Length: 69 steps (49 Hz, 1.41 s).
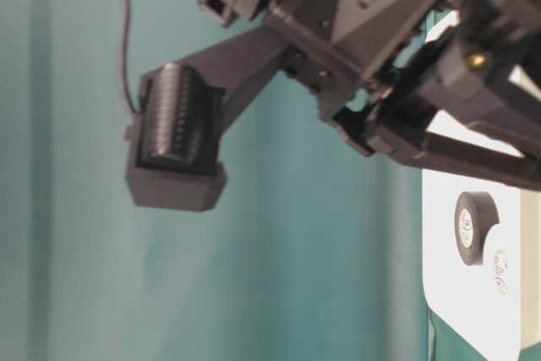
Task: Put the tape into the white case with the right arm.
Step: 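Lower the right gripper into the red roll's hole and close, then lift the red roll and lower it into the tray's center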
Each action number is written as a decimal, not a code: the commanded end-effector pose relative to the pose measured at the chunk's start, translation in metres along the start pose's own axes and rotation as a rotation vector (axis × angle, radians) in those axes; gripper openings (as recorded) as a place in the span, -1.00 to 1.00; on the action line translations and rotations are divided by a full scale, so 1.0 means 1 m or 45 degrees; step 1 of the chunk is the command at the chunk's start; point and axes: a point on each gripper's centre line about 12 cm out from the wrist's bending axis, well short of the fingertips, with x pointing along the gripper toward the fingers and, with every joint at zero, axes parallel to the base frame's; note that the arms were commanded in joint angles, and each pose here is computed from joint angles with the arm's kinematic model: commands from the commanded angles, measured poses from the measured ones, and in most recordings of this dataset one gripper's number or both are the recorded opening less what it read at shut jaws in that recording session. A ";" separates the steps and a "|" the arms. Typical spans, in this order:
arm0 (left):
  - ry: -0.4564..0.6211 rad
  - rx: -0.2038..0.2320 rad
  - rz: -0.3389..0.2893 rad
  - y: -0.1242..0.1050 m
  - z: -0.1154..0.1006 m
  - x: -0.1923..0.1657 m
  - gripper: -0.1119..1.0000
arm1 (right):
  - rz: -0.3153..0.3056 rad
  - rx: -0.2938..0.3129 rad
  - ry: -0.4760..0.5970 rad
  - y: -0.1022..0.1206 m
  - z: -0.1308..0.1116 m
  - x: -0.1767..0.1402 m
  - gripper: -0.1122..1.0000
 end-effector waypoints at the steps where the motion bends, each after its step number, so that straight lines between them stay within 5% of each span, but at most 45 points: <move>1: -0.014 0.000 0.002 0.000 0.004 0.000 -0.79 | 0.004 0.008 -0.073 0.000 0.019 -0.017 -0.78; 15: -0.014 0.000 0.000 0.000 0.004 0.000 -0.79 | -0.058 0.076 -0.055 -0.031 0.016 -0.013 -0.78; 47: -0.012 0.000 0.002 0.000 0.004 0.000 -0.79 | -0.350 0.374 -0.088 -0.179 0.006 -0.030 -0.78; 69: -0.012 0.000 0.002 0.000 0.004 0.000 -0.79 | -0.538 0.312 -0.060 -0.250 -0.019 -0.037 -0.78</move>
